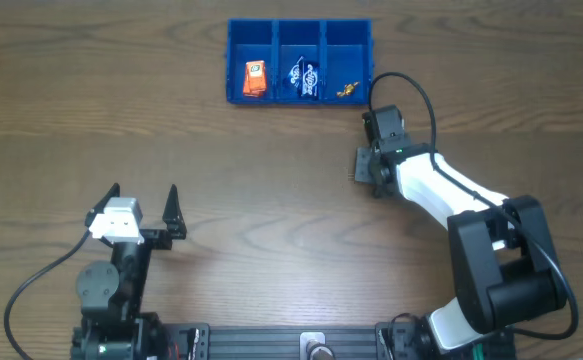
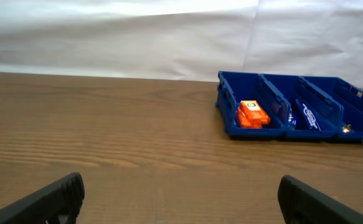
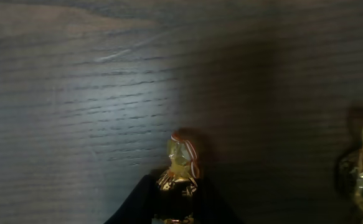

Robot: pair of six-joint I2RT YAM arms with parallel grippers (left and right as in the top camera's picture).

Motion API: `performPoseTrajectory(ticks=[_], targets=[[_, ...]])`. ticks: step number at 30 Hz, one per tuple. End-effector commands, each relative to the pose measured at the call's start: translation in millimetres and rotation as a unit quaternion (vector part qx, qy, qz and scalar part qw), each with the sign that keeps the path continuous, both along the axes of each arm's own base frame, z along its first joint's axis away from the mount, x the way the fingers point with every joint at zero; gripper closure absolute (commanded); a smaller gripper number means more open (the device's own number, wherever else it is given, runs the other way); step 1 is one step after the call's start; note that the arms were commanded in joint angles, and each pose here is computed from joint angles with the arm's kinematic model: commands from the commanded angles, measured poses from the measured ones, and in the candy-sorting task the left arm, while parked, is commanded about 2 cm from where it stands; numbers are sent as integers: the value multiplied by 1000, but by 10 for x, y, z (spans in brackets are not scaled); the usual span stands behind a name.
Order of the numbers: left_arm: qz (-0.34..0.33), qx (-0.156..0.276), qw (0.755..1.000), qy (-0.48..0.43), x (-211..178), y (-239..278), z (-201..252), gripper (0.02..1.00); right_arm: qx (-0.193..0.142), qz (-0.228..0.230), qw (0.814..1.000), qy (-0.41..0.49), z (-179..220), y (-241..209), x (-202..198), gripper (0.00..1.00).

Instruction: Sort Candies Into Trays

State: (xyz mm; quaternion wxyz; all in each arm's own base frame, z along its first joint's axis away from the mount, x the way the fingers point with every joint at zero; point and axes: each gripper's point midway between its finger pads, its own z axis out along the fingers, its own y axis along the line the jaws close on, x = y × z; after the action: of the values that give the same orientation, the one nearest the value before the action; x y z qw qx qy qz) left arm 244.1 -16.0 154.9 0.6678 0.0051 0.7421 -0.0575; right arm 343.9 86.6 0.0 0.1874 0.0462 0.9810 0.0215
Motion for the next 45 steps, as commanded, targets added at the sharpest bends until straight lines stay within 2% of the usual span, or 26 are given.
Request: performPoseTrajectory(ticks=[1, 4, 6, 8, 12, 15, 17, 23, 28, 29, 33, 34, 35, 36, 39, 42, 44, 45], targets=[[-12, -3, 1000, 24, -10, -43, -165, 20, 44, 30, 995, -89, 692, 378, 111, 869], [-12, -3, 1000, 24, -10, -43, -165, 20, 40, 32, 987, -154, 1355, 458, 224, 866], [-12, -3, 1000, 24, -10, -43, -166, 23, 25, 19, 984, -175, 1689, 424, 363, 866], [-12, -3, 1000, 24, -10, -43, -165, 20, -4, 5, 980, -201, 2036, 383, 592, 860], [-12, -3, 1000, 24, -10, -43, -165, 20, -37, 22, 974, -223, 2357, 420, 1103, 844], [-11, -3, 1000, 24, -9, -42, -165, 20, -46, 16, 976, -211, 2281, 415, 1408, 842], [-12, -3, 1000, 24, -10, -43, -165, 20, -43, 14, 981, -191, 2070, 410, 1599, 847], [-12, -3, 1000, 24, -10, -43, -165, 20, -32, 15, 986, -161, 1663, 436, 1745, 855], [-12, -3, 1000, 24, -10, -43, -165, 20, -27, 18, 988, -154, 1561, 468, 1766, 840], [-12, -3, 1000, 24, -10, -43, -165, 20, -26, 18, 987, -155, 1566, 472, 1772, 825], [-12, -3, 1000, 24, -10, -43, -164, 20, -18, 23, 988, -155, 1566, 500, 1773, 660], [-12, -3, 1000, 24, -10, -43, -165, 20, -18, 22, 987, -155, 1570, 493, 1777, 606], [-12, -3, 1000, 24, -10, -43, -165, 20, -19, 24, 987, -157, 1576, 492, 1784, 465], [-12, -3, 1000, 24, -10, -43, -164, 20, -20, 26, 987, -159, 1583, 494, 1791, 408], [-11, -3, 1000, 24, -10, -42, -165, 20, -20, 22, 986, -163, 1654, 429, 1728, 378], [-12, -3, 1000, 24, -10, -43, -165, 23, -14, 5, 980, -198, 1905, 201, 1482, 356], [-11, -3, 1000, 24, -10, -43, -165, 20, -10, -13, 973, -230, 2052, -49, 1140, 354], [-12, -3, 1000, 24, -10, -43, -165, 20, -10, -28, 973, -230, 2017, -274, 789, 358]])
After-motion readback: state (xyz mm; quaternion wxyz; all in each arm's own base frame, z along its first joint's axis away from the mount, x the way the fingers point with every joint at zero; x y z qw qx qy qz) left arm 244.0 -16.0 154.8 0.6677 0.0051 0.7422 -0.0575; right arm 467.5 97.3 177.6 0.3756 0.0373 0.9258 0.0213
